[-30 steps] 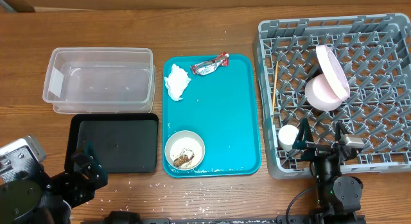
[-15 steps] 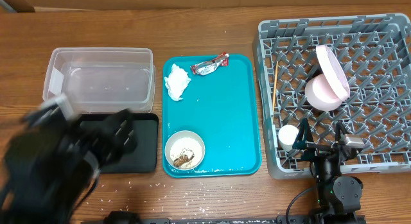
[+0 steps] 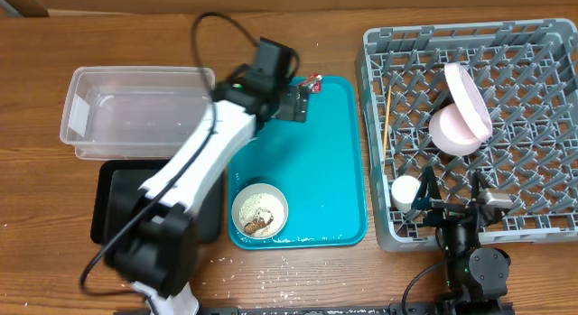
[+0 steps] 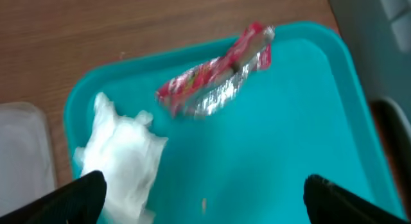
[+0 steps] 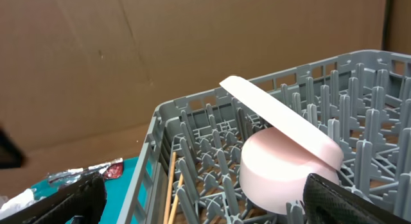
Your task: Sort waste into correct bins and load items into the dishwasher
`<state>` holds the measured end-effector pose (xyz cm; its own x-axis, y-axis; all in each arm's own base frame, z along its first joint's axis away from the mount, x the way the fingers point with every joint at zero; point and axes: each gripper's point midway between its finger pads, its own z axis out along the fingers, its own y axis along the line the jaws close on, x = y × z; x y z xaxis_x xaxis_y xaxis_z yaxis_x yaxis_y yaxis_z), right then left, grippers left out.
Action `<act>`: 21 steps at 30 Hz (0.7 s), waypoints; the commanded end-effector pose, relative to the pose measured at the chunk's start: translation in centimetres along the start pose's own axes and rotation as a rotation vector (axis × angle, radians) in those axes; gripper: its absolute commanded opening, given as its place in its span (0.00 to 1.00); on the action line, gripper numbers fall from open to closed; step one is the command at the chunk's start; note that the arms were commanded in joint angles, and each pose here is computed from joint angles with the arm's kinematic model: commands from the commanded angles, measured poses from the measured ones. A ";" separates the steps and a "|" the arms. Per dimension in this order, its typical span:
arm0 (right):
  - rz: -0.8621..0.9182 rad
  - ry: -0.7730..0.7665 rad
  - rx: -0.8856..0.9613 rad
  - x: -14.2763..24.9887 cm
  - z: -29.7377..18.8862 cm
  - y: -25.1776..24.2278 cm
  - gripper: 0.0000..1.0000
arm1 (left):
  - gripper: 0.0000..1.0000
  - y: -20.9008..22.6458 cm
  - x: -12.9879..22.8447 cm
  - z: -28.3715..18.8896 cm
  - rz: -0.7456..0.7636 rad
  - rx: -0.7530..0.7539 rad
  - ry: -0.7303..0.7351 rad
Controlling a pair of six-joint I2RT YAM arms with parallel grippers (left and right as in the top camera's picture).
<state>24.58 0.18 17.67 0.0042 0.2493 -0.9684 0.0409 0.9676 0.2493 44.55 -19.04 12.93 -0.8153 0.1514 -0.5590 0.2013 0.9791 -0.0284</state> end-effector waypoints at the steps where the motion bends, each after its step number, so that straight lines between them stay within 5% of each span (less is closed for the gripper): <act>1: 0.004 -0.004 -0.007 0.2 0.0 0.0 1.00 | 1.00 1.0 -1.4 4.0 0.128 -0.100 -0.063; 5: 0.004 -0.004 -0.007 0.2 0.0 0.0 1.00 | 0.91 0.4 -1.6 8.4 0.196 -0.095 -0.102; 8: 0.004 -0.004 -0.007 0.2 0.0 0.0 1.00 | 0.75 0.1 -1.3 10.4 0.205 -0.085 -0.110; 10: 0.004 -0.004 -0.007 0.2 0.0 0.0 1.00 | 0.36 -1.0 -0.6 11.1 0.211 -0.025 -0.090; 12: 0.004 -0.004 -0.007 0.2 0.0 0.0 1.00 | 0.21 -1.3 0.0 11.3 0.214 -0.010 -0.070; 13: 0.004 -0.004 -0.007 0.2 0.0 0.0 1.00 | 0.04 -1.2 0.2 11.0 0.217 -0.019 -0.060; 17: 0.004 -0.004 -0.007 0.2 0.0 0.0 1.00 | 0.04 -0.8 -1.5 6.8 0.140 -0.020 -0.066; 21: 0.004 -0.004 -0.007 0.2 0.0 0.0 1.00 | 0.04 2.7 -3.7 -4.0 -0.050 -0.109 -0.130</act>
<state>24.58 0.18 17.69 0.0053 0.2494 -0.9684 0.0406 0.9675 0.2494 46.58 -19.38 5.96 -0.8144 0.2916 -0.5017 0.2865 0.9539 0.0893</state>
